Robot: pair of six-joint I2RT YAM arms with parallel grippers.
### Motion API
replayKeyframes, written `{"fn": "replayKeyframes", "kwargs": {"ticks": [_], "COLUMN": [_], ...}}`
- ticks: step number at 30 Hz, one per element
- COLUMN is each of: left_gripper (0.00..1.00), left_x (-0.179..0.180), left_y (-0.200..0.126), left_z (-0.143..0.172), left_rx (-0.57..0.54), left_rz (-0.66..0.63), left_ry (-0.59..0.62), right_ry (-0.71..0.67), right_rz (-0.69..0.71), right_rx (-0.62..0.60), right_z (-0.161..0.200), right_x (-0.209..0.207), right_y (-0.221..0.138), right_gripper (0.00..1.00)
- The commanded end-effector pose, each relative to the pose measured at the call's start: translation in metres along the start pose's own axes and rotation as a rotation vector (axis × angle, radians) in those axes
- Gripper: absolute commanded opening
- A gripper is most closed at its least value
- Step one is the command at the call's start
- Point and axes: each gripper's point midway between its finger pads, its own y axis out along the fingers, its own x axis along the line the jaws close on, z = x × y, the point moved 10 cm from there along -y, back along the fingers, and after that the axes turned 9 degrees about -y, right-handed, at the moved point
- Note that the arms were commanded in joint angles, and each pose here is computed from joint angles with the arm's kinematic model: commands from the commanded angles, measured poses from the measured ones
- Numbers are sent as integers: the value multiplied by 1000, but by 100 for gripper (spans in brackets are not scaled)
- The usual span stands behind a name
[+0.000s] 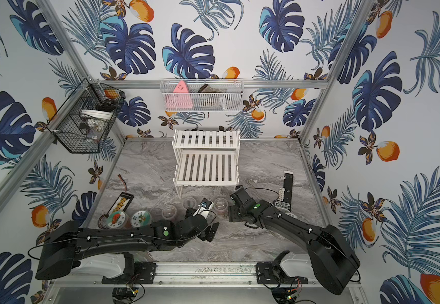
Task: Place the seed container on the shelf
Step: Pick up the seed jar at the center of the board.
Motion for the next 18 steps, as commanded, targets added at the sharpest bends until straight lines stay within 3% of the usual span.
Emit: {"fn": "replayKeyframes", "kwargs": {"ticks": [1,10,18], "left_gripper": [99,99,99], "left_x": [1,3,10], "left_y": [-1,-3,-2], "left_z": [-1,-4,-19], "left_rx": [-6,-9,-7], "left_rz": [-13,-20,-20], "left_ry": [-18,-41,-129], "right_ry": [8,19,123], "right_rz": [3,70,117], "right_rx": [-26,1,-19], "right_z": [-3,-6,-19], "right_x": [0,-6,-13], "right_y": [-2,-23,-71], "right_gripper": [73,73,73]}}
